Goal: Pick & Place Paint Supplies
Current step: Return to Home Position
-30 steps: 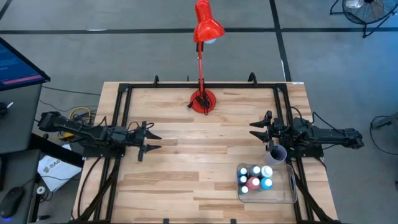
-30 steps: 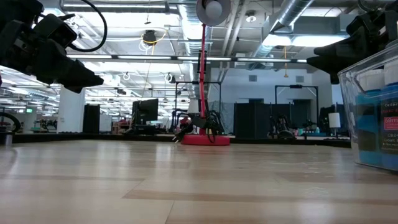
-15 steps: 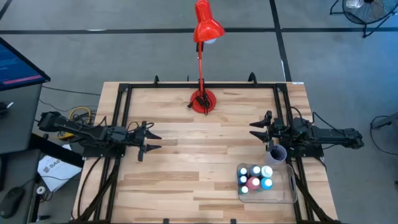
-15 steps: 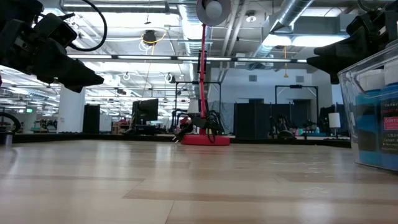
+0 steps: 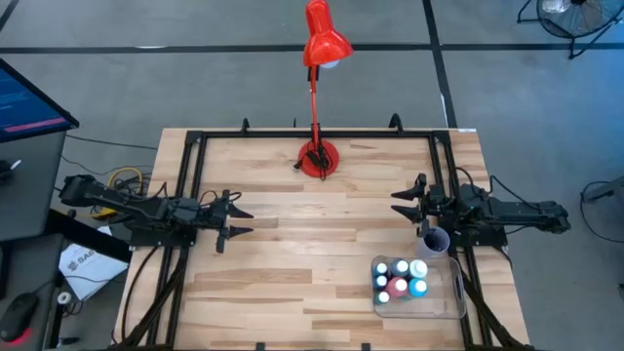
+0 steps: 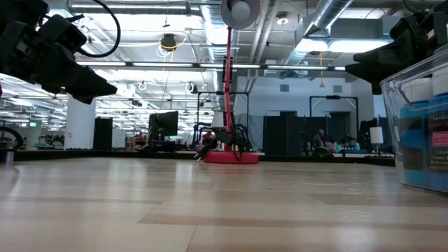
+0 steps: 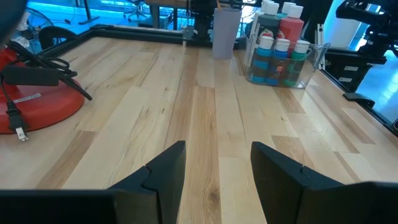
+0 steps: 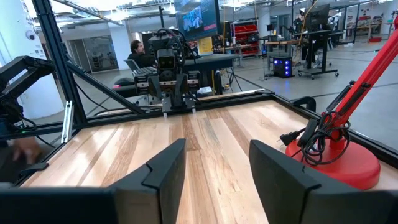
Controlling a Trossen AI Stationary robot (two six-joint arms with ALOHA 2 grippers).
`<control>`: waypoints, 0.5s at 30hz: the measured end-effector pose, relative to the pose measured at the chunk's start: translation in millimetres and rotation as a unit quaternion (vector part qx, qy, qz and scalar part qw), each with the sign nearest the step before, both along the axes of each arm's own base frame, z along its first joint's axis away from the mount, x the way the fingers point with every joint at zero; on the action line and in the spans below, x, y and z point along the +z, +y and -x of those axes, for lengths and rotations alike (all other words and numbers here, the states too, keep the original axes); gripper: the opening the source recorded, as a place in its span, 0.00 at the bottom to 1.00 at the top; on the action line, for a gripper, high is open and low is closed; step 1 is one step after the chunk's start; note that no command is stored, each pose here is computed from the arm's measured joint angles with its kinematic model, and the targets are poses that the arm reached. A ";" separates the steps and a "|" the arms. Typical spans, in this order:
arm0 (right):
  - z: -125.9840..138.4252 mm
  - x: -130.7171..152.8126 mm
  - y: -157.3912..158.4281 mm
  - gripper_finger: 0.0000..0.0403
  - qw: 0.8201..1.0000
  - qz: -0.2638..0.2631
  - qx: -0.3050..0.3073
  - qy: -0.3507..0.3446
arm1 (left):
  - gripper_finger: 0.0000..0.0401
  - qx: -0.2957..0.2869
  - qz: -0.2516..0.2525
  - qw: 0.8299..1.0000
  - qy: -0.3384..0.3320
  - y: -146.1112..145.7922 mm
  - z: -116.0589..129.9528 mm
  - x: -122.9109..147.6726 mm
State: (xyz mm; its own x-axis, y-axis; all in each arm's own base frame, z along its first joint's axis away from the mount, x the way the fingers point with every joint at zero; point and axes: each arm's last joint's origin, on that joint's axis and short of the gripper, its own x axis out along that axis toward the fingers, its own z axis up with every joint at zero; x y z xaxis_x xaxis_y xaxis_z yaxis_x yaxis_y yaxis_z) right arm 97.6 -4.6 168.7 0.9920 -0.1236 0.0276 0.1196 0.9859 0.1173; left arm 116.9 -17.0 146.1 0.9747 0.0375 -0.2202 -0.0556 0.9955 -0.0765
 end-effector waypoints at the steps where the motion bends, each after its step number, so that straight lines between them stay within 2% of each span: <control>1: 0.0 0.0 0.0 0.42 1.000 0.000 0.000 0.000 | 0.41 0.000 0.000 1.000 0.000 0.0 0.0 -0.1; 15: 0.0 -0.1 0.0 0.42 1.000 0.000 0.000 0.000 | 0.41 0.000 0.000 1.000 -0.002 0.0 -0.1 0.2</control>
State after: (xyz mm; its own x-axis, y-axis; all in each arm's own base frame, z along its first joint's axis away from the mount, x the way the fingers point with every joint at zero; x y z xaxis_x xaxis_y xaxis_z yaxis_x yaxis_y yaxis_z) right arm 97.6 -4.6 168.7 0.9919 -0.1238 0.0271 0.1198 0.9859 0.1172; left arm 116.9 -17.0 146.4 0.9755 0.0377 -0.2169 -0.0557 0.9954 -0.0775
